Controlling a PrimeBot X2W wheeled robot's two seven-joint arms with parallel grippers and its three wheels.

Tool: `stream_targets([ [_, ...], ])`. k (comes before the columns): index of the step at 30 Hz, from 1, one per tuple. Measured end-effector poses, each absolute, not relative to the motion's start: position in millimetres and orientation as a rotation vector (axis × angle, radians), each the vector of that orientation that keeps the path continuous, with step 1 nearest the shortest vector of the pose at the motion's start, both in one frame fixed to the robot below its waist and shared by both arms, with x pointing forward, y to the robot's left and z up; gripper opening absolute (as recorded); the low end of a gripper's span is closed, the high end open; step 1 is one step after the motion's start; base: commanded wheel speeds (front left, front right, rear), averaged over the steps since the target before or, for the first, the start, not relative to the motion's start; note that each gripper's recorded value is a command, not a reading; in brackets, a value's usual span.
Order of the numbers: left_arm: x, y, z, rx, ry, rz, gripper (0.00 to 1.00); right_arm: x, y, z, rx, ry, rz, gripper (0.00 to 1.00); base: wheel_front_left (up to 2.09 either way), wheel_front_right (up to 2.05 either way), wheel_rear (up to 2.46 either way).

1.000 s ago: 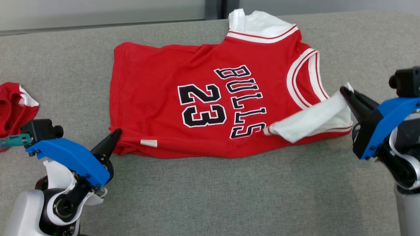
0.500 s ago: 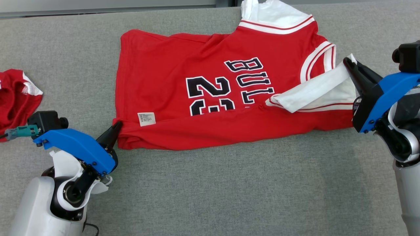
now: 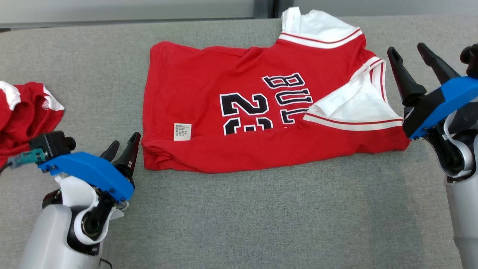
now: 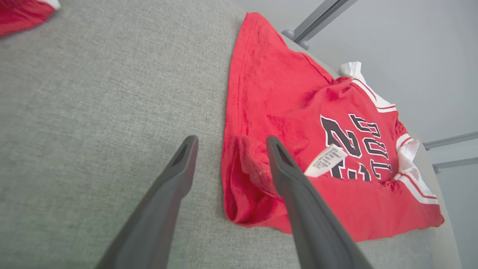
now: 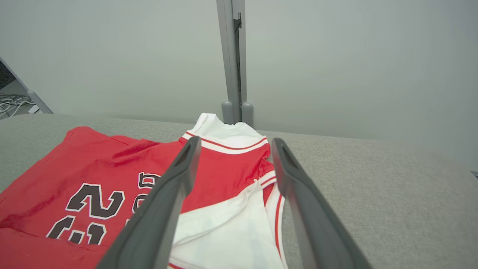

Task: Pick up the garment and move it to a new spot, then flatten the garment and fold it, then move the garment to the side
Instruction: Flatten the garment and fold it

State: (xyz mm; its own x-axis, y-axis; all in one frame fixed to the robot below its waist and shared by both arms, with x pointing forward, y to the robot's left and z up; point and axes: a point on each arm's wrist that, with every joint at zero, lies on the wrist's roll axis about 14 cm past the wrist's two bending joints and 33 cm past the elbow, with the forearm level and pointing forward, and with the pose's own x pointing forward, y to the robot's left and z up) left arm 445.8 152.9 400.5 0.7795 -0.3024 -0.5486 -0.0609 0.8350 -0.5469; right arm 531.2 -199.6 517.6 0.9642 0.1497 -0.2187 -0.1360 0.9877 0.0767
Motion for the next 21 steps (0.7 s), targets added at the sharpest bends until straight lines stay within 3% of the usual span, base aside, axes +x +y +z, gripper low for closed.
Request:
stream_targets([
  [8,420.6,150.4,411.4,-0.434,0.544,-0.149,1.0,496.8,-227.1,492.5,0.099,0.333,0.056,1.0,0.0,0.0,0.0],
  [21,407.3,123.8,383.0,-0.222,0.561,-0.204,1.0,449.3,-249.2,434.2,0.175,0.453,-0.105,1.0,0.0,0.0,0.0],
])
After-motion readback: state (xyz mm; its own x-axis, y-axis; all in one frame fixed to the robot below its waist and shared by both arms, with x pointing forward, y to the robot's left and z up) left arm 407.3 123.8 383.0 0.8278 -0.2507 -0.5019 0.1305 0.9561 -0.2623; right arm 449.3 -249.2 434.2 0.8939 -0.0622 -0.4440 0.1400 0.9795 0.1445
